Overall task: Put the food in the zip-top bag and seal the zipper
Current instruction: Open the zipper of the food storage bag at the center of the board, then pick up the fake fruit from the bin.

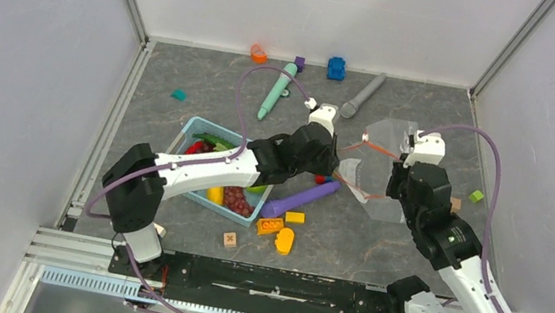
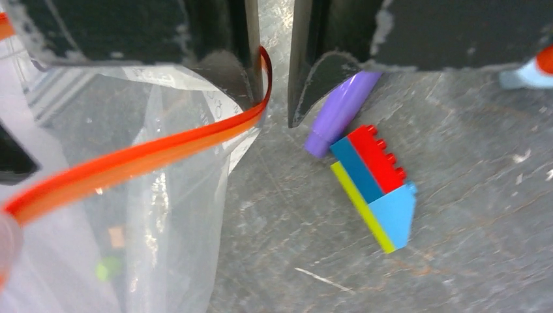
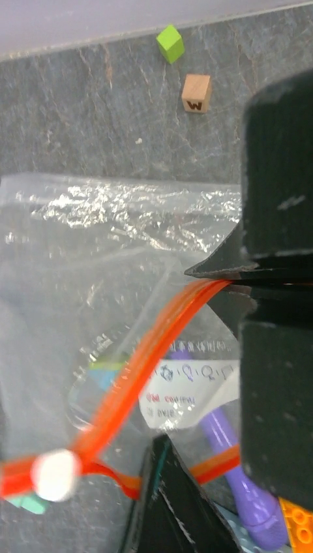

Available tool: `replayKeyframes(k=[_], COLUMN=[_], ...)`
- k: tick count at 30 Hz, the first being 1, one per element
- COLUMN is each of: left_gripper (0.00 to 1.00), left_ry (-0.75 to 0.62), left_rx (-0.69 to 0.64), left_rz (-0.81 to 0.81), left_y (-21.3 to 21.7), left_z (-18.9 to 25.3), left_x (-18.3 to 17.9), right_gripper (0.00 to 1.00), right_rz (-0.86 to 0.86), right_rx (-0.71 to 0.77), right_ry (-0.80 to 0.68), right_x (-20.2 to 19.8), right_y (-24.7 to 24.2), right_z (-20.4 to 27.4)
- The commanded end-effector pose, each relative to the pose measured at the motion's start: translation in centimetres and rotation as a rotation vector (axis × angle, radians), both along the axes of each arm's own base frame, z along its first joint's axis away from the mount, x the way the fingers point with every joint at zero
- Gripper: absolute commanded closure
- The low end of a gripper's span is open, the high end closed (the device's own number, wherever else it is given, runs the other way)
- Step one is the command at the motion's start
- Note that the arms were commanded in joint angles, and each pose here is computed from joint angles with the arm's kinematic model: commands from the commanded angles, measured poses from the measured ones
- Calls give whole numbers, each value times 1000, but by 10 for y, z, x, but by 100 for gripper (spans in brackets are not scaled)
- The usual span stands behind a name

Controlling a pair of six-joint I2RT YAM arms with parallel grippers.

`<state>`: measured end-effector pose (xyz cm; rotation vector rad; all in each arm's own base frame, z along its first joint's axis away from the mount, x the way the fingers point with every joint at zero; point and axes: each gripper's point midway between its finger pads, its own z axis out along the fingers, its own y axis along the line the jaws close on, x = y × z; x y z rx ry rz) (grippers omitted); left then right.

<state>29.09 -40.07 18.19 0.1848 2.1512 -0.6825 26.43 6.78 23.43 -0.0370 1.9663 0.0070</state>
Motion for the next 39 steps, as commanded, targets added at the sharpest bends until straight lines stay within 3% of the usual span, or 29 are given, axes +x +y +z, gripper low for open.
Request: replayKeyframes(k=[1,7,11,18,25,30,35,39], left_gripper=[70,44,1,0,0,0,0,0], left_ry=[-42,2,-18,-61,-91,-10,113,167], left_rx=[-77,-129,-172,-136,63,122,67,99], left_rz=[-241,-400,-461,-394,32,285,285,305], left_y=[-35,-55,-53,-11,98,170,178,184], left_z=[11,8,20,46,18,-10,-40,-58], left_x=[-14,-38,-52,-62,-41,-28,-24,-22], right_gripper=[100,100,100,100,100,100,100,100], right_rz=[115,43,-23,-40,-48,-39,-15,-10], right_rx=[24,-13,-9,-1,-1,8,8,3], right_ry=[70,134,146,187,208,208,229,229], right_x=[-8,-1,1,2,4,5,3,2], right_y=[19,12,5,7,9,11,15,15], right_z=[-29,-62,-67,-76,-83,-87,-94,-94])
